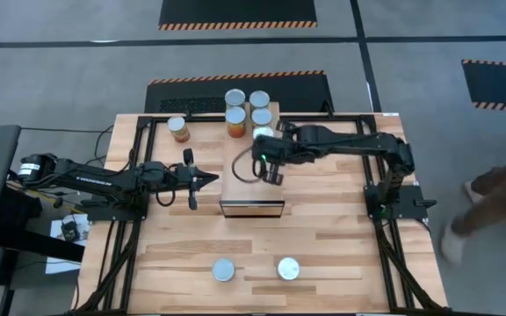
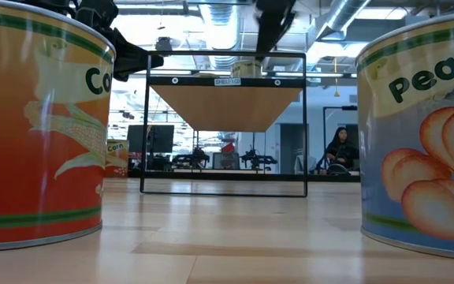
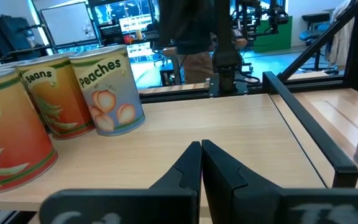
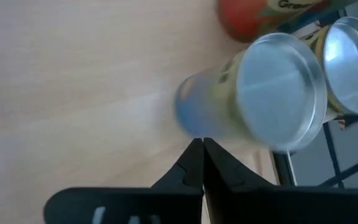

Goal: Pick and place cans onto a shelf
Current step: Put the canned peaches on the shelf aligned with other canned peaches

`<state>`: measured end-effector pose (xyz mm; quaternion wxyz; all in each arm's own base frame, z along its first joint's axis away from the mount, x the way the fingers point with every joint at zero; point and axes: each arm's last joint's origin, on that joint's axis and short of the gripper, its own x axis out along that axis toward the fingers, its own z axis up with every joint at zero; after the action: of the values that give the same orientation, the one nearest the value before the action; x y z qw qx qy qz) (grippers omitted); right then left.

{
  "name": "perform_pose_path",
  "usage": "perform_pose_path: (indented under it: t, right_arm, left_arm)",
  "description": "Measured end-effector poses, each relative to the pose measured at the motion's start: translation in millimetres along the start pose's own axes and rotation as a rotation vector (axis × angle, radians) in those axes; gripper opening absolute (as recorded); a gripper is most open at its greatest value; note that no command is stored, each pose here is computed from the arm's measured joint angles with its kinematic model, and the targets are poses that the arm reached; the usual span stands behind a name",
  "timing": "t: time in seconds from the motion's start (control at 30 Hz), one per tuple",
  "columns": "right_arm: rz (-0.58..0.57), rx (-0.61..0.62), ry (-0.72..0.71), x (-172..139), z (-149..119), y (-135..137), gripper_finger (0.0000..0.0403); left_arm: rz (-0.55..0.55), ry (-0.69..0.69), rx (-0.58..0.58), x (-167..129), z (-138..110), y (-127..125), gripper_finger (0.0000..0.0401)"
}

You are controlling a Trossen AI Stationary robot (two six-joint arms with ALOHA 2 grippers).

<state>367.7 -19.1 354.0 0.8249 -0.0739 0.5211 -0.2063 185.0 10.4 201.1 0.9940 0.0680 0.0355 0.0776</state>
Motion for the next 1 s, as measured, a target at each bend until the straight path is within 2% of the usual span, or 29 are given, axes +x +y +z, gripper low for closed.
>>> perform_pose_path:
  t: [0.2, 0.3, 0.47, 0.57, 0.67, 0.83, 1.0]
  right_arm:
    - [0.084, -0.105, -0.062, -38.4, -30.4, 49.1, 0.0007]
    - [0.156, -0.121, -0.163, -51.8, -52.9, 79.6, 0.0005]
    - [0.329, -0.136, -0.325, -61.1, -96.1, 131.9, 0.0005]
    - [0.425, -0.147, -0.375, -59.4, -119.5, 162.0, 0.0005]
    - [0.480, -0.170, -0.345, -54.0, -137.8, 190.7, 0.0017]
    - [0.493, -0.209, -0.259, -43.4, -162.0, 230.6, 0.0060]
    - [0.496, -0.248, -0.217, -38.8, -179.9, 253.7, 0.0102]
  left_arm:
    - [-0.001, 0.010, 0.005, 0.0, -1.0, -0.1, 0.0002]
    - [-0.001, 0.009, 0.005, 0.0, -0.7, -0.1, 0.0002]
    - [-0.001, 0.007, 0.005, 0.0, -0.6, -0.1, 0.0002]
    - [-0.001, 0.008, 0.005, 0.0, -0.6, -0.1, 0.0002]
    - [0.003, 0.008, 0.012, 0.0, -0.6, 0.0, 0.0002]
    - [0.037, 0.012, 0.013, 0.0, -0.7, 1.0, 0.0002]
    - [0.038, 0.012, 0.004, 0.0, -0.7, 1.1, 0.0002]
